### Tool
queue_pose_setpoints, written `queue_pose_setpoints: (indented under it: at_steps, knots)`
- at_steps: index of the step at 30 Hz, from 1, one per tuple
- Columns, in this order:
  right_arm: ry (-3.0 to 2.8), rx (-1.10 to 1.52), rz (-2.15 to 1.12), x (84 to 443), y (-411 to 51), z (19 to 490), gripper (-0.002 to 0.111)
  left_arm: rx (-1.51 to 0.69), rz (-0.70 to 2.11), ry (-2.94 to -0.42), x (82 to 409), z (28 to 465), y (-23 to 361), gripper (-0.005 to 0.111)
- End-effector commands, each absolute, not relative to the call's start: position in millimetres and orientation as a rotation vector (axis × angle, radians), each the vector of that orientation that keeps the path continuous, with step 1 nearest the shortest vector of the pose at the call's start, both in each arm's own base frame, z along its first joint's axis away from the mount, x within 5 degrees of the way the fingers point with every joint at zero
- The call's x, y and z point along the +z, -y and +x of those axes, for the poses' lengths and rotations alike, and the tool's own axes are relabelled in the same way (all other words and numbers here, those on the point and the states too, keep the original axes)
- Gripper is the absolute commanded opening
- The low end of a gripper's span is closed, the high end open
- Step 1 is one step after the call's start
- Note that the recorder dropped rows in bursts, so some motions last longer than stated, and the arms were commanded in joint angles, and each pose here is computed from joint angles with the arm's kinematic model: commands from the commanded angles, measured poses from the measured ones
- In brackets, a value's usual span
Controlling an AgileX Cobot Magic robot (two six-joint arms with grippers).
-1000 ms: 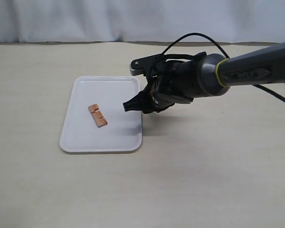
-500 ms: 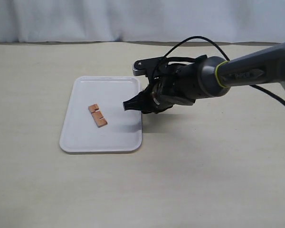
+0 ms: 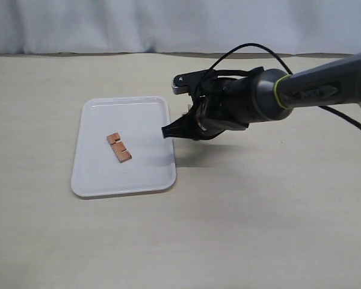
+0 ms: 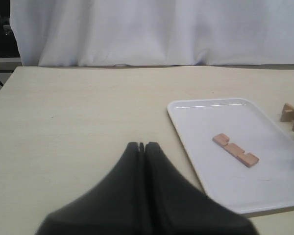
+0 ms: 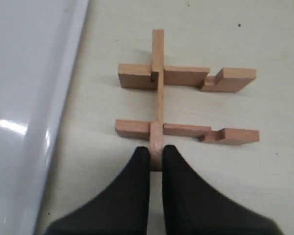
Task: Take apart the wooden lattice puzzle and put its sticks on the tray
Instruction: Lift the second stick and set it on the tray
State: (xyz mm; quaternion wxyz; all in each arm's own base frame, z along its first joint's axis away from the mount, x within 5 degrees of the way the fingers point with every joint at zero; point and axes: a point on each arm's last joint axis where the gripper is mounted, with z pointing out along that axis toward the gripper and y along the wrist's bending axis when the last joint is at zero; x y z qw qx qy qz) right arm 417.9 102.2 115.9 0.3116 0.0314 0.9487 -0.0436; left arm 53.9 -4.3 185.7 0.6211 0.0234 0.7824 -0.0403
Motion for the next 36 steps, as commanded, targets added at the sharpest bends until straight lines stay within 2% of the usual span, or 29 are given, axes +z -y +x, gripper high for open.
queue_pose_setpoints:
  at_steps: [1,7,12,15,18,25,27,31,32,34,36]
  knots:
    - [-2.427,-0.108,0.017,153.4,-113.5,414.3,0.005,-0.097,0.051,-1.791,185.4,54.1,4.5,0.0]
    - [-2.308,-0.04,-0.031,208.2,-132.1,400.7,0.005,-0.097,0.051,-1.791,185.4,54.1,4.5,0.0]
    - [-2.187,0.181,-0.147,236.7,-171.3,386.9,0.005,-0.097,0.051,-1.791,185.4,54.1,4.5,0.0]
    - [-2.177,0.264,-0.217,228.4,-194.7,381.8,0.005,-0.097,0.051,-1.791,185.4,54.1,4.5,0.0]
    - [-2.217,0.328,-0.22,204.7,-210.1,381.9,0.005,-0.097,0.051,-1.791,185.4,54.1,4.5,0.0]
    - [-2.346,0.38,-0.123,150.9,-217.5,386.9,0.006,-0.097,0.051,-1.791,185.4,54.1,4.5,0.0]
    - [-2.358,0.377,-0.118,145.7,-217.7,387.1,0.014,-0.097,0.051,-1.791,185.4,54.1,4.5,0.0]
    - [-2.342,0.387,-0.101,155.0,-216.9,386.5,0.059,-0.097,0.051,-1.791,185.4,54.1,4.5,0.0]
    - [-2.326,0.395,-0.103,161.7,-216.9,386.1,0.065,-0.095,0.053,-1.791,185.4,54.1,4.4,0.0]
    - [-2.285,0.386,-0.127,182.1,-214.5,383.9,0.073,-0.095,0.053,-1.791,185.4,54.1,4.4,0.0]
    - [-2.266,0.332,-0.161,196.7,-209.8,381.4,0.073,-0.095,0.053,-1.791,185.4,54.1,4.4,0.0]
